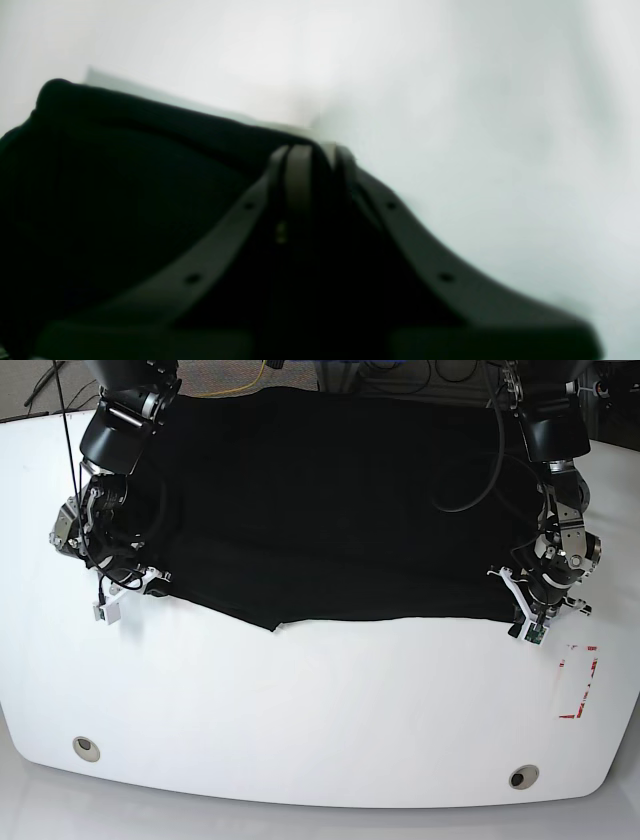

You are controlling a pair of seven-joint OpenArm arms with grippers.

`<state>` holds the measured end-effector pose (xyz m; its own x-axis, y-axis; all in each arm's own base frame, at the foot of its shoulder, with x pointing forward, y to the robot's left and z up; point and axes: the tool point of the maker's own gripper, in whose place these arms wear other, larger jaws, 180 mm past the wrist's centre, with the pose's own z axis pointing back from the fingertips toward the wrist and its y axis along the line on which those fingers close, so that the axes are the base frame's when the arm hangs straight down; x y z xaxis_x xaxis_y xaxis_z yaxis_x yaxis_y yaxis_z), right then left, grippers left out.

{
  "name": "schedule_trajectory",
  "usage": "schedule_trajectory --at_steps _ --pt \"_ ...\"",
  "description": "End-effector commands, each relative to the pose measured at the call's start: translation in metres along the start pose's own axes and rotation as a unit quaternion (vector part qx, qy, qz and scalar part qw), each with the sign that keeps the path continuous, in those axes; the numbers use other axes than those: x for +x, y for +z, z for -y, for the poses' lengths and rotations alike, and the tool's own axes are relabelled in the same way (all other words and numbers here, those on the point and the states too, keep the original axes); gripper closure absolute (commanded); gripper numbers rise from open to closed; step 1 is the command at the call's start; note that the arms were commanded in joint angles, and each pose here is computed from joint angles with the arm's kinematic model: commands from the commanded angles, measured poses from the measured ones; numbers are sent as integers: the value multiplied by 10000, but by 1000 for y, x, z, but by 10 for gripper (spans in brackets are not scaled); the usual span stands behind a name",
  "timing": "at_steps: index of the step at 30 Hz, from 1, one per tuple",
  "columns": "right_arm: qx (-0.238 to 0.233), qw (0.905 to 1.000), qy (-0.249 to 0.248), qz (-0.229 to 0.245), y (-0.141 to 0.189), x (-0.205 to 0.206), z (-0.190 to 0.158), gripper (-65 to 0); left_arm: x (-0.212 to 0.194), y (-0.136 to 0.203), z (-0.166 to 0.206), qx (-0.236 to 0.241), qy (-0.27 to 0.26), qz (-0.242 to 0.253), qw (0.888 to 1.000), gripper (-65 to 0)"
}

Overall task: Layout the t-shirt on the table in an organized manner, then fold the t-shirt properly
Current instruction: 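Grip the folded edge with both grippers and lift it off the table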

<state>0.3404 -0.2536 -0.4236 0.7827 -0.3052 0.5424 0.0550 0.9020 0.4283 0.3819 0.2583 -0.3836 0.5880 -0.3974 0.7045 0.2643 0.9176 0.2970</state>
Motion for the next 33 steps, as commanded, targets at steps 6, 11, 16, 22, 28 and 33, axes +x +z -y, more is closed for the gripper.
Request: schedule_trajectory --at_steps 6,11,16,22,28,33 --pt "-57 9999 115 89 5 13 2 0 21 3 -12 127 -22 299 9995 0" --pt "-75 9996 192 171 8 20 1 0 21 3 -12 127 -22 299 9995 0" --pt "-129 9983 404 397 17 36 -5 0 21 3 -12 127 -22 299 9995 0" --pt "-166 9967 576 553 25 47 -10 0 21 3 -12 127 -22 299 9995 0" --pt "-192 9952 682 669 30 55 -13 0 21 3 -12 127 -22 299 9995 0" --pt "-238 9940 797 709 36 54 -14 0 22 3 -13 133 -25 312 9994 0"
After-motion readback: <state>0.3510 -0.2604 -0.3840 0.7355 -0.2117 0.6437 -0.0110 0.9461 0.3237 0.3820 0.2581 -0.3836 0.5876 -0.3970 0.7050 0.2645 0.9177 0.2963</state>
